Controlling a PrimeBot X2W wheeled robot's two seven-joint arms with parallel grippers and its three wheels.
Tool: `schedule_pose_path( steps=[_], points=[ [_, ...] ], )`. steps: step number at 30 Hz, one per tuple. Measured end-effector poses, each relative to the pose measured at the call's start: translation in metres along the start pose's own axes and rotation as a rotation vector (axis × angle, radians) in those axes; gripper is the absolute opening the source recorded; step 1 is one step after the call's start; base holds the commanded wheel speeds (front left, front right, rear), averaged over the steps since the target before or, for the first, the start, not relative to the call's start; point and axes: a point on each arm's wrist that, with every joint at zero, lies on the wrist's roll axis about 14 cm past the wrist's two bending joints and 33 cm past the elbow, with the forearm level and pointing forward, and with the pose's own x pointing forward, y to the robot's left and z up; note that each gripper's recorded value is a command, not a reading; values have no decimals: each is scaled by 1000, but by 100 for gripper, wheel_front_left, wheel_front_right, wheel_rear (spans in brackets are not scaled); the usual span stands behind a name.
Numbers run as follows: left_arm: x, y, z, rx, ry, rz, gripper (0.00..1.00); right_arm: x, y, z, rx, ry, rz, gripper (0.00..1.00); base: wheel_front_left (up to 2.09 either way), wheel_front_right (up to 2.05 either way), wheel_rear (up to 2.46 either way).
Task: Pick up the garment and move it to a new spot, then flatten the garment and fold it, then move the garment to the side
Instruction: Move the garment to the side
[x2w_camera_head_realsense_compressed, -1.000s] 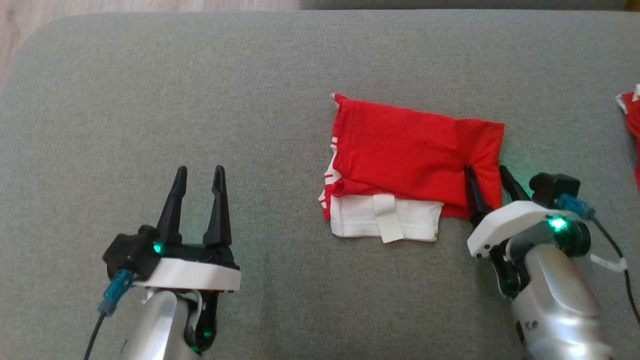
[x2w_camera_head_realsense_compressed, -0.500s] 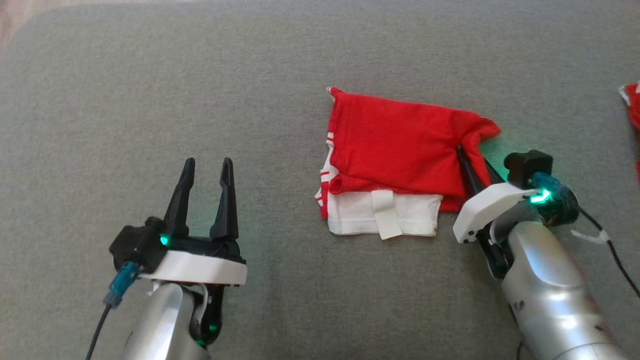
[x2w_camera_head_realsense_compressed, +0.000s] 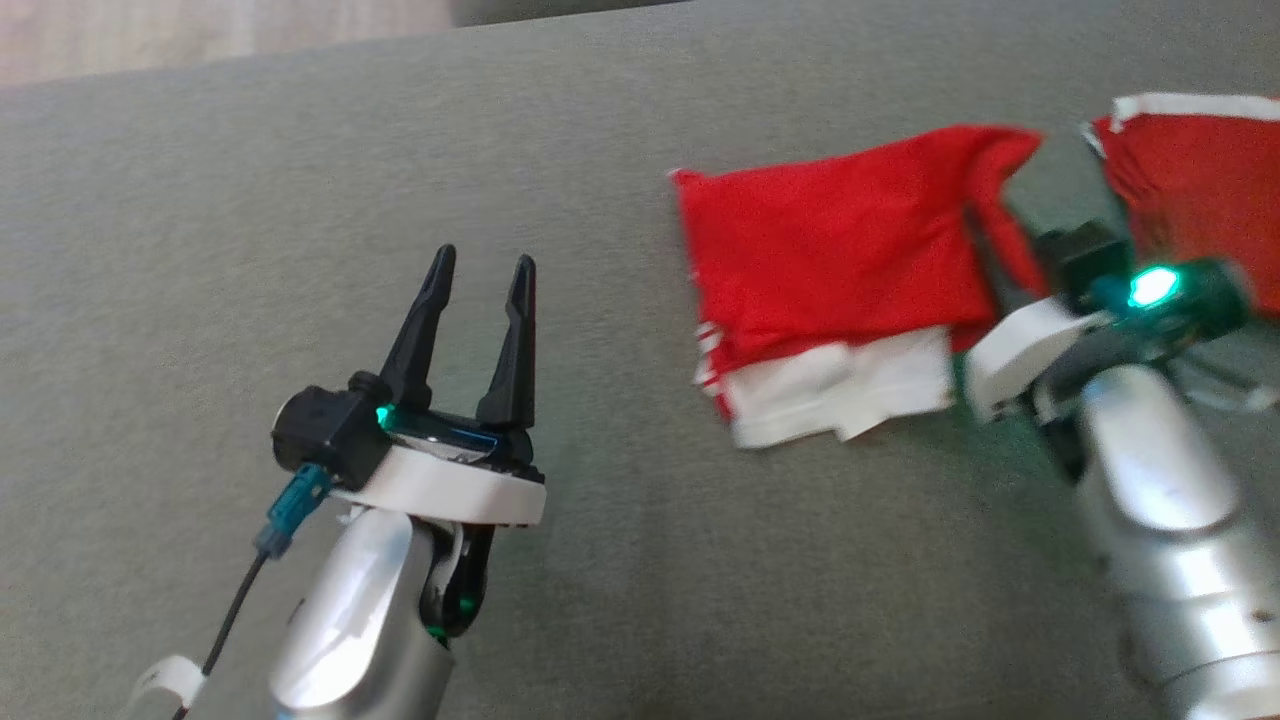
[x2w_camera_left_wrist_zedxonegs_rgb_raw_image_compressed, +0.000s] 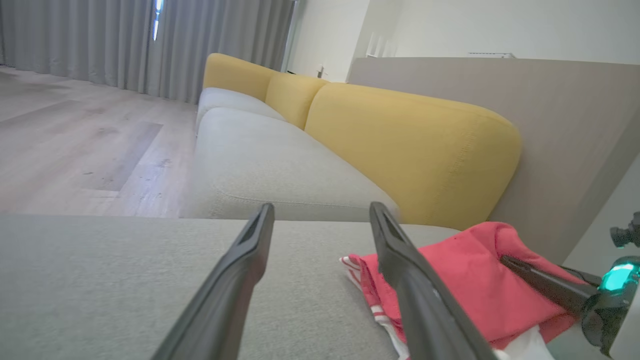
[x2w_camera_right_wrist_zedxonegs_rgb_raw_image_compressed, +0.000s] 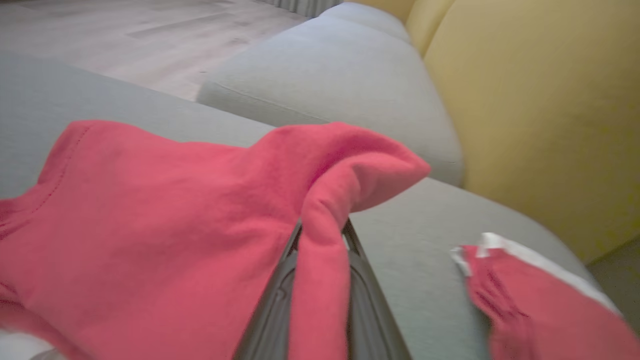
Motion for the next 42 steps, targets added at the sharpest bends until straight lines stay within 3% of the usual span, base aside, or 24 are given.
schedule_pose_path(
  steps=[7,19,30,31,32,37,42],
  points=[
    [18,-20,-21,-28,38,-68,100,-25,-102,-7,-113,69,-164,0,0,0,0],
    [42,-20,-45,-52,64,-110,100,-36,-203,-31,-142,216,-356,0,0,0,0],
    [39,1,-51,-49,77,-59,100,-40,-238,-59,-101,325,-473,0,0,0,0],
    [38,2,-51,-48,76,-56,100,-43,-242,-62,-90,338,-490,40,0,0,0],
    [38,3,-50,-47,74,-53,100,-45,-246,-62,-79,340,-507,100,0,0,0],
    [38,4,-38,-37,50,-52,100,-47,-242,-53,-58,297,-524,100,0,0,0],
    [35,7,-16,-18,1,-28,100,-43,-230,-12,-73,166,-513,100,0,0,0]
  ],
)
